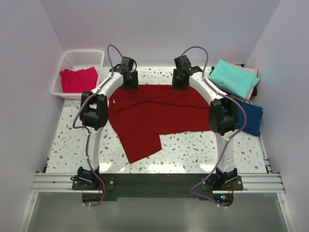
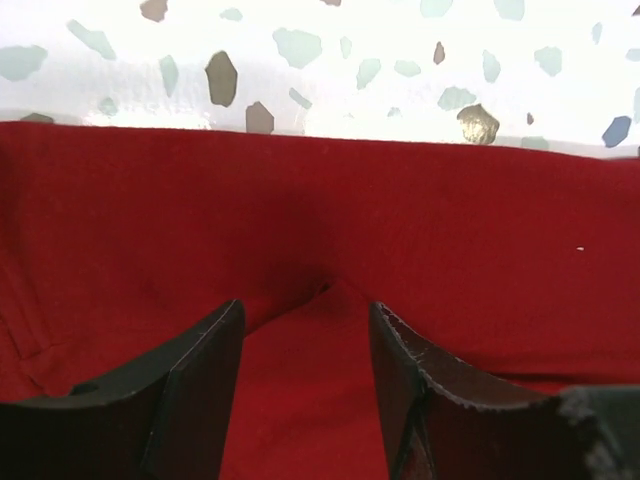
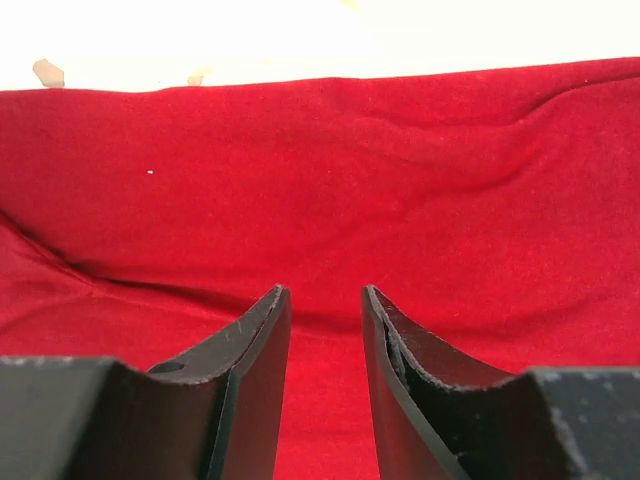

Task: Fold and stack the t-shirts
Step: Fold the tshirt

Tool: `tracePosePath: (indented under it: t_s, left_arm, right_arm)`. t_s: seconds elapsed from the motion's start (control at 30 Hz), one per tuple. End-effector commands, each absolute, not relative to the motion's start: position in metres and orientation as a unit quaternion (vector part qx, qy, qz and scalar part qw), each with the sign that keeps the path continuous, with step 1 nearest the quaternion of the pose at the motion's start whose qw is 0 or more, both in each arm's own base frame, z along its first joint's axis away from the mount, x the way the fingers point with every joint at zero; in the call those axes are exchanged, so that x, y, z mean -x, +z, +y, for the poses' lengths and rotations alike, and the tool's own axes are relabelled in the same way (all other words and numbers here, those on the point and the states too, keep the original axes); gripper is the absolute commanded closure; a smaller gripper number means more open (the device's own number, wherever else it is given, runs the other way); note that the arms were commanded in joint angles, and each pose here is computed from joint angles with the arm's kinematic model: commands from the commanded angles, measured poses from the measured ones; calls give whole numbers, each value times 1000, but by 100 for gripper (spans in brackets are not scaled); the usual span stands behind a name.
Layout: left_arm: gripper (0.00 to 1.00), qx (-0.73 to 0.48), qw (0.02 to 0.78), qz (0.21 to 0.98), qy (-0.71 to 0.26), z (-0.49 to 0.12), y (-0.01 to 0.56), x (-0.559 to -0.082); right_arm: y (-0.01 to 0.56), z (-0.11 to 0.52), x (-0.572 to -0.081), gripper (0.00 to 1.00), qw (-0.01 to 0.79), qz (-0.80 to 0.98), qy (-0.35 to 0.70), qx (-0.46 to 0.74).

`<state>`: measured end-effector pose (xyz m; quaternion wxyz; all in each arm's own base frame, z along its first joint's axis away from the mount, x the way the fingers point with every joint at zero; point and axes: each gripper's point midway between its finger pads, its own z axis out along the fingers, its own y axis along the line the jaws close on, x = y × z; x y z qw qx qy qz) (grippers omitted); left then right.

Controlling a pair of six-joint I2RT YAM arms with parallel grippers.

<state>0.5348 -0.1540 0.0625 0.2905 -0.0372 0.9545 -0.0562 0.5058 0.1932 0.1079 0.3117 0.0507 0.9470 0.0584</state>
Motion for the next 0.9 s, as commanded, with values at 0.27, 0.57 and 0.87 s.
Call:
tracePosePath:
  t_s: [0.27, 0.57, 0.87]
  left_arm:
    - [49, 23, 272, 959, -72, -174, 46, -529]
    - [58, 22, 271, 960, -71, -176, 41, -532]
    - [68, 23, 269, 961, -64, -175, 39, -532]
  right_arm:
    - [119, 184, -500, 62, 317, 945, 42, -64]
    - [120, 182, -499, 63, 319, 945, 38, -65]
    - [122, 182, -498, 63, 318, 945, 38, -62]
